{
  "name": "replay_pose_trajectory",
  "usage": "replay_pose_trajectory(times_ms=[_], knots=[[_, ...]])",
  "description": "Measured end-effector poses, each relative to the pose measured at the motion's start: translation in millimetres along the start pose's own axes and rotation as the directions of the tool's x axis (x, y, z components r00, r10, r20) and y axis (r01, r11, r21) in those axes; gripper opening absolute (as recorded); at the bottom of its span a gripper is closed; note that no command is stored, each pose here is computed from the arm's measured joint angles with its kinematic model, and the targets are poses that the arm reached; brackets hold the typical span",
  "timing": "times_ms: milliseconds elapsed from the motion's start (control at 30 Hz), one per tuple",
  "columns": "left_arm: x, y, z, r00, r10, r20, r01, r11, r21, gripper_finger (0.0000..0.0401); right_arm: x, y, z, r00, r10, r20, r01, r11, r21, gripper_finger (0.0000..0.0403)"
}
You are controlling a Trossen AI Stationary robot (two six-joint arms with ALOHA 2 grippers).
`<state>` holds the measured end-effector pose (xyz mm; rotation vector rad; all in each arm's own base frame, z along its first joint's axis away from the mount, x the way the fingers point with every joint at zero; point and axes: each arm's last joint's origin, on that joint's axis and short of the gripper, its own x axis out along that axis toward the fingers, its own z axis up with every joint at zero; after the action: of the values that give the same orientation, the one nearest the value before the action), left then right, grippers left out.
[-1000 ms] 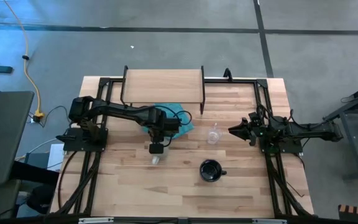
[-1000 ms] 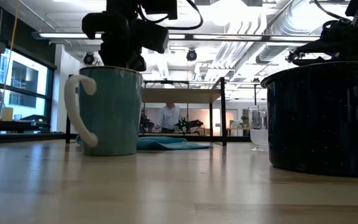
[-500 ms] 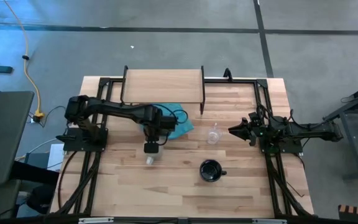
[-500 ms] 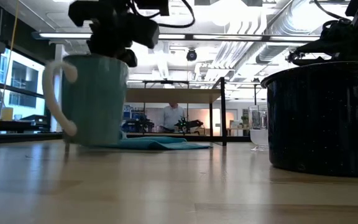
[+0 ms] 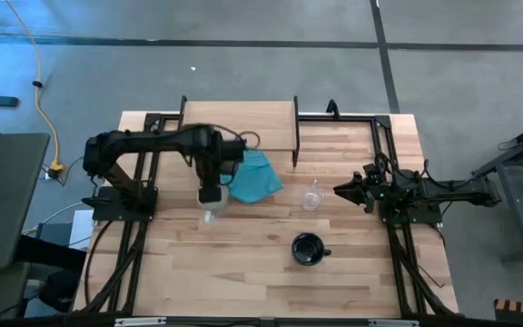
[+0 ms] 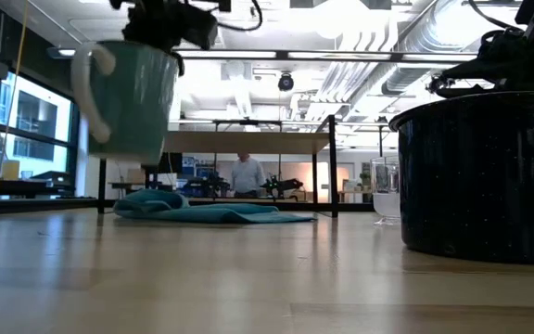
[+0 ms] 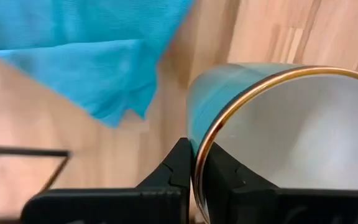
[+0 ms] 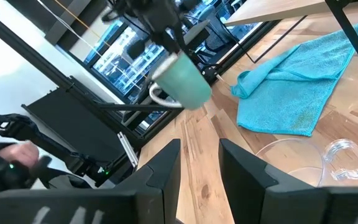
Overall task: Stack small to large cups/mugs on shelf
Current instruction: Put the light blue mug on the shelf
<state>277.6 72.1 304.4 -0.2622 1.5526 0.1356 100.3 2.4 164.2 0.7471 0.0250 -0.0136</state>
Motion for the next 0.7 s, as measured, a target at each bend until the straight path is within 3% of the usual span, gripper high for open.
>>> replay_pose_trajectory(times_ms=[367, 700], knots=[[-78.9, 37.7, -3.9, 0.973, 0.113, 0.203, -0.103, 0.993, -0.062, 0.0006, 0.0, -0.1, 0.1, 1.000, -0.003, 0.003, 0.003, 1.000, -0.008, 0.0101], [-90.9, 68.7, -11.9, 0.959, 0.178, 0.220, -0.163, 0.983, -0.085, 0.0006, 0.0, -0.1, 0.1, 1.000, -0.002, 0.002, 0.002, 1.000, -0.006, 0.0101]])
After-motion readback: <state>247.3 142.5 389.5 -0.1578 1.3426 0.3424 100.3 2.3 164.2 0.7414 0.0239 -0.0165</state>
